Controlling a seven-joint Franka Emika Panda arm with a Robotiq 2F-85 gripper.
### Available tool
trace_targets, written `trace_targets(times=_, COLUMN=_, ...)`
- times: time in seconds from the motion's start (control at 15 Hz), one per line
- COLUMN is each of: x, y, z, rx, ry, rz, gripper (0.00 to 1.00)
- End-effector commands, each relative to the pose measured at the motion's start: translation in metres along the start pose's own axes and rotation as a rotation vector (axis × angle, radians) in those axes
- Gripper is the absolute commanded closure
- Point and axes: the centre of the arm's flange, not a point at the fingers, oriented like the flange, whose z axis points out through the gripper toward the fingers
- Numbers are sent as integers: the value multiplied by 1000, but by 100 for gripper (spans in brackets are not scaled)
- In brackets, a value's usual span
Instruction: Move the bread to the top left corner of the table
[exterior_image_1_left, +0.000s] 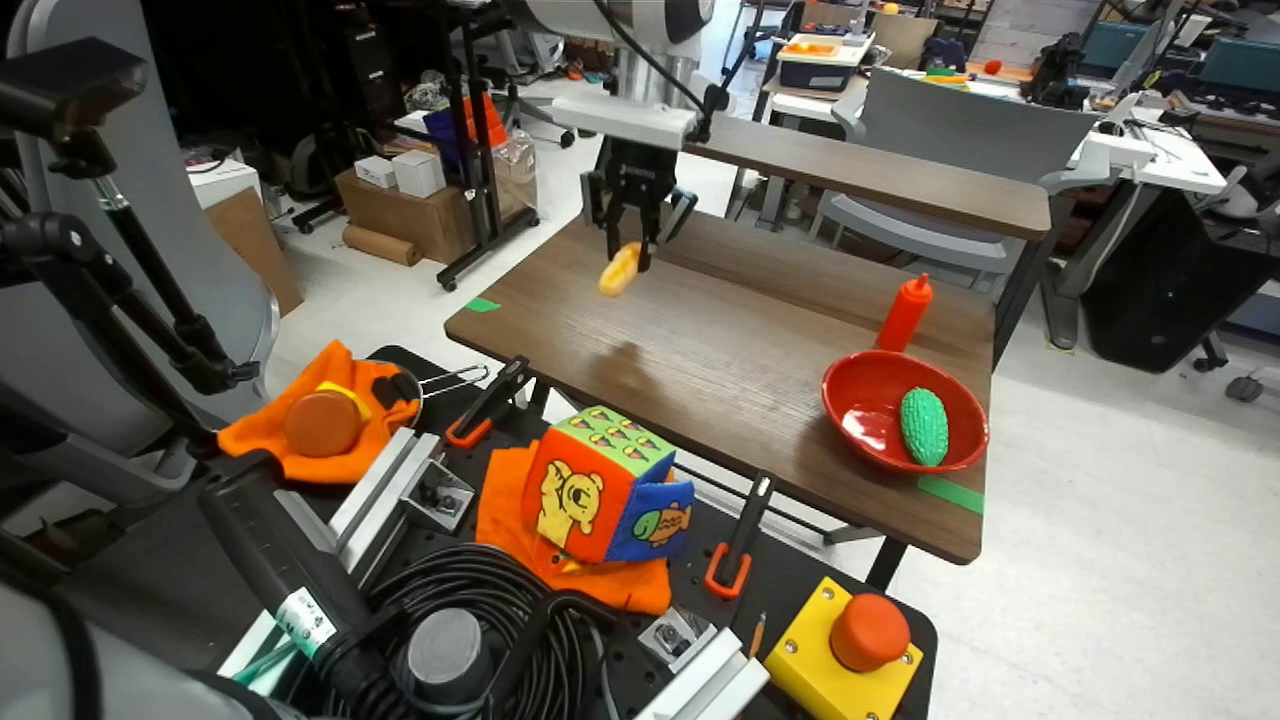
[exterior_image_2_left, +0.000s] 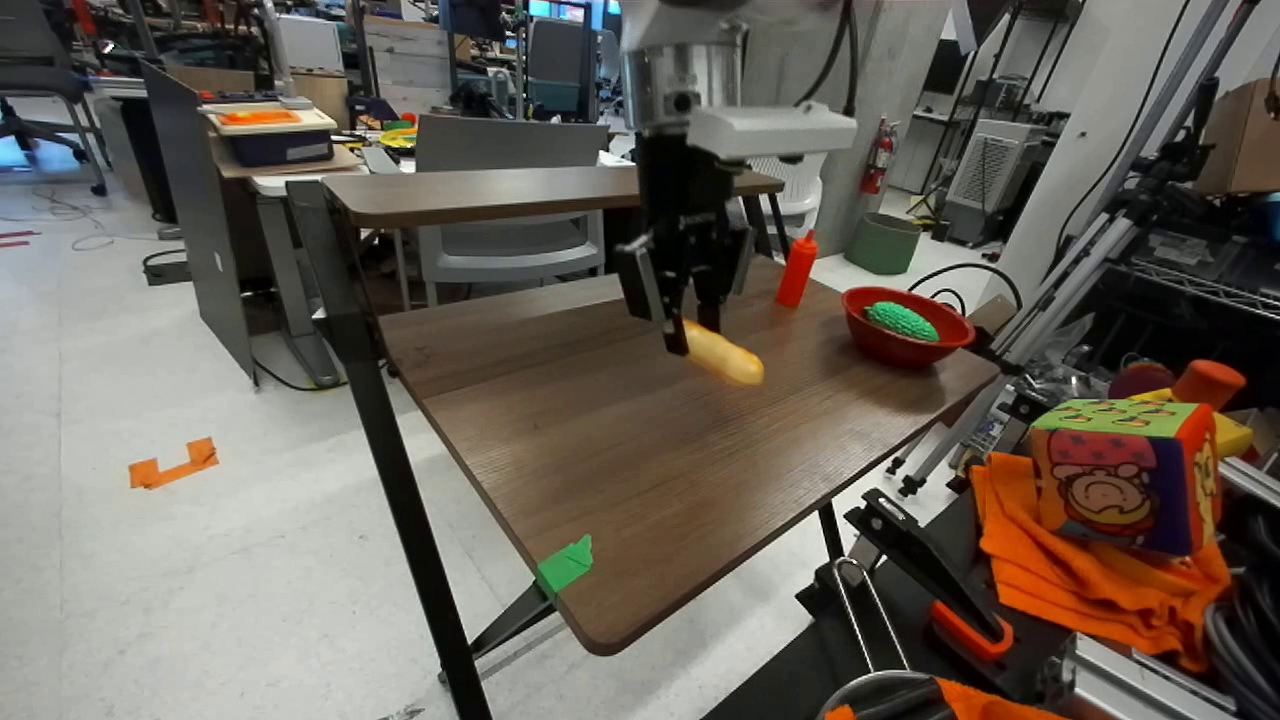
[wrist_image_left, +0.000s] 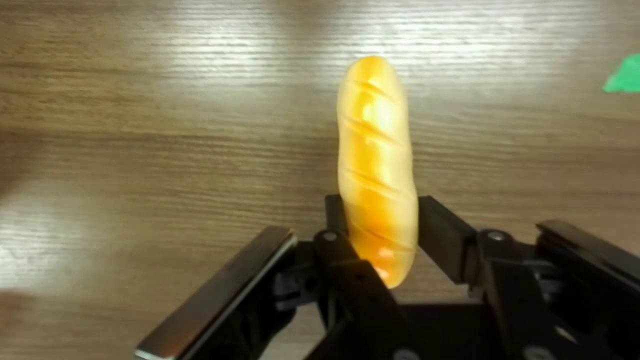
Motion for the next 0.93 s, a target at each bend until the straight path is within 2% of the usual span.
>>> trace_targets(times=0.0, x=49, y=-23, z=-54, rx=62, ry=17, rz=69, gripper=85)
trace_targets(times=0.2, x=94, y=-41, z=-77, rx=69, ry=22, rz=136, gripper=85)
trace_targets(times=0.33, x=119, y=-51, z=-77, rx=68, ry=-2, rz=178, gripper=85)
trace_targets(times=0.67, x=155, y=-79, z=-36, rx=24, ry=-54, rz=253, gripper=85)
trace_targets(times=0.87, x=174, y=-96, z=-11, rx=7, ry=-32, rz=274, gripper=85)
